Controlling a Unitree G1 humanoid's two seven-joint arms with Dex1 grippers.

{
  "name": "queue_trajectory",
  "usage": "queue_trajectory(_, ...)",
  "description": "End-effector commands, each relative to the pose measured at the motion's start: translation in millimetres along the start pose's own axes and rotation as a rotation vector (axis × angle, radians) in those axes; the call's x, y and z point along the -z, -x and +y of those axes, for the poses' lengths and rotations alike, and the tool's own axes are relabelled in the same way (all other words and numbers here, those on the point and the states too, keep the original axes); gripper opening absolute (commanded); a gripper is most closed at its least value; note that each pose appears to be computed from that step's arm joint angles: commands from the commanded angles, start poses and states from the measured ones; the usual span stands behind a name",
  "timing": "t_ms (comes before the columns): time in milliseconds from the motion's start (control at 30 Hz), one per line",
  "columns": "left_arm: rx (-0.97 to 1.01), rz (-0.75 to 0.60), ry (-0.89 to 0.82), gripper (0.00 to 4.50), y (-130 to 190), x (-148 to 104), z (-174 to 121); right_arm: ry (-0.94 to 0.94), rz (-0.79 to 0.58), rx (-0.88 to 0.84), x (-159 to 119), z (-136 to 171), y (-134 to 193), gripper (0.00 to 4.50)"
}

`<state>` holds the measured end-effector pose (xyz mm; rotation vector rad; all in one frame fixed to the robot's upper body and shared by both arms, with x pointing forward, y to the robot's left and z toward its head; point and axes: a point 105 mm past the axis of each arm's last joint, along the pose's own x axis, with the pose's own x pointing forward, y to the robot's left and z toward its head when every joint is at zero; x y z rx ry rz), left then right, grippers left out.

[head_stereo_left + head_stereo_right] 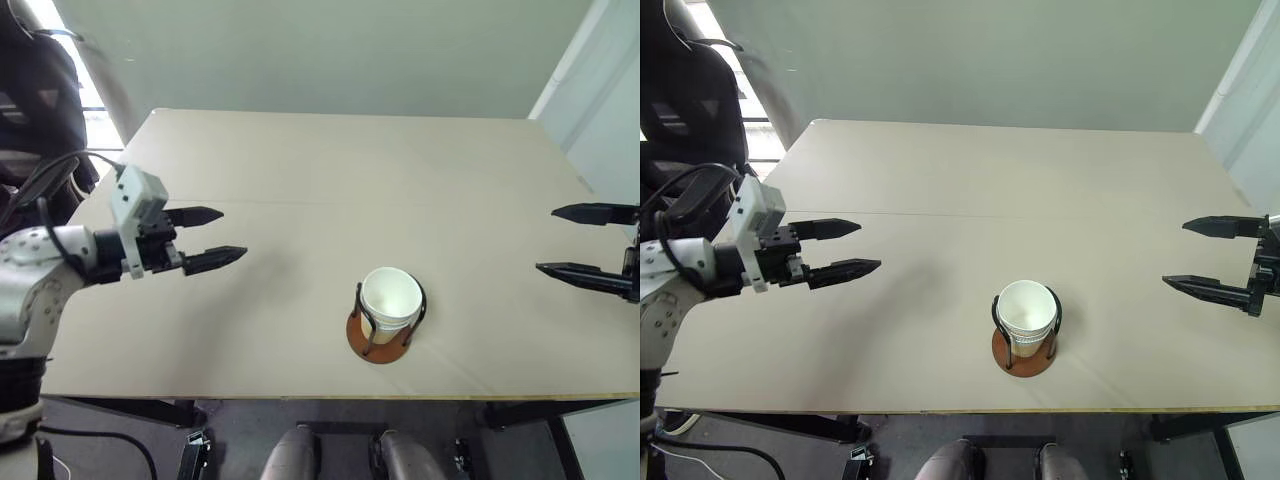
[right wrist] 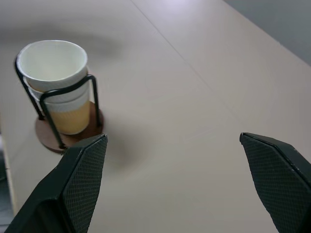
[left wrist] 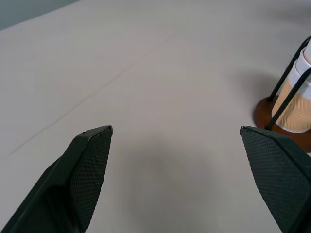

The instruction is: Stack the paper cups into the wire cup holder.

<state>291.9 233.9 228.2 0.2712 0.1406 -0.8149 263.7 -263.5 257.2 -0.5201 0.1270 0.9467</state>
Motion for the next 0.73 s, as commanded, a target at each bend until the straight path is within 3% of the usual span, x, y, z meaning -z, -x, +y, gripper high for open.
queue_trajectory(33,-0.044,-0.034,-0.034,4.48,15,-18,-6,0.053,-0.011,-0.011,-7,-8,-4,4.50)
queue_trajectory(333,-0.148,0.011,-0.032,4.48,45,-16,-11,0.088,-0.058,-0.106,-15,-22,-29,4.50)
queue_trajectory(733,-0.212,0.017,-0.027,4.48,59,-13,-23,0.114,-0.072,-0.174,-18,-31,-48,4.50)
